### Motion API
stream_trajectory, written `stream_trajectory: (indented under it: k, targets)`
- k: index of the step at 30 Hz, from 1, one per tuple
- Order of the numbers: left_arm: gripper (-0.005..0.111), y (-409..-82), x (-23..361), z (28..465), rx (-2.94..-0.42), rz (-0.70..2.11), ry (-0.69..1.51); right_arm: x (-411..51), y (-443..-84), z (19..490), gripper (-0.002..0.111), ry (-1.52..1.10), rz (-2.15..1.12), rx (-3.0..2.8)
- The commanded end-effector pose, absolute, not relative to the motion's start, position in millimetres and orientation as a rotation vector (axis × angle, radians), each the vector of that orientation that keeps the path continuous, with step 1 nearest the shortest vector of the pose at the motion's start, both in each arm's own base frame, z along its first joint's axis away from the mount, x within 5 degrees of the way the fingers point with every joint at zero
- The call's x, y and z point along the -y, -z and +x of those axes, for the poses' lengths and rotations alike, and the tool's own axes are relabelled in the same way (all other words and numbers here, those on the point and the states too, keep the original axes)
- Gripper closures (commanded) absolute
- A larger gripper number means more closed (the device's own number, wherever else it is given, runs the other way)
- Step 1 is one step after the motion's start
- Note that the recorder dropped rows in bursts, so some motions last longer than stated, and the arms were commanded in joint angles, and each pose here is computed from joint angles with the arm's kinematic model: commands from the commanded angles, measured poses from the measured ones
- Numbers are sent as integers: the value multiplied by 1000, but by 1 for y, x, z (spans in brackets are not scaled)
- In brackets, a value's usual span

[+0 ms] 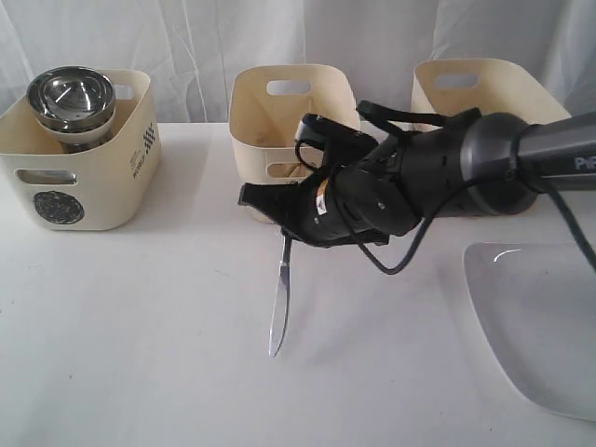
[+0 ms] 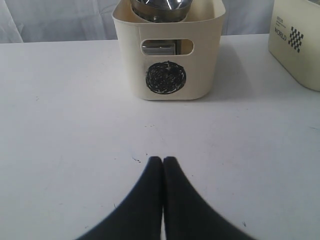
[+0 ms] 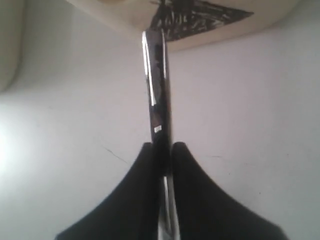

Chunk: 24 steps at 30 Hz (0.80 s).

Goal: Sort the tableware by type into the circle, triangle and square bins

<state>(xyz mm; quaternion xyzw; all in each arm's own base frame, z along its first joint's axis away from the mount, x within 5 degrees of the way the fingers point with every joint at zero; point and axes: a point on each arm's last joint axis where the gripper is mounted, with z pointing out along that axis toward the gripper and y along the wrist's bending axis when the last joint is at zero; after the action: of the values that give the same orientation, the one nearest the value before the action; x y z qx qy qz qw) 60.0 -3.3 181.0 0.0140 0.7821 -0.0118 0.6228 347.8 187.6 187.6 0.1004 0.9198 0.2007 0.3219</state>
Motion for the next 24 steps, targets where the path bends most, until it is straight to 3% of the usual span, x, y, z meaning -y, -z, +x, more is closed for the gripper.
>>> stream_trajectory:
  k: [1, 7, 11, 16, 19, 24]
  targets:
    - [107, -180, 4, 60, -1794, 25, 38, -174, -214, 345, 108, -669, 310, -2244]
    - [107, -180, 4, 60, -1794, 25, 38, -156, -243, 345, 108, -778, 395, -2086]
    - [107, -180, 4, 60, -1794, 25, 38, -150, -233, 342, 108, -679, 427, -2199]
    - [107, -180, 4, 60, -1794, 25, 38, -152, -217, 332, 108, -330, -101, -2354]
    - [107, -180, 4, 60, -1794, 25, 38, -165, -221, 329, 99, -242, -315, -2368]
    - [107, -180, 4, 60, -1794, 25, 38, -193, -232, 340, 67, -214, -406, -2403]
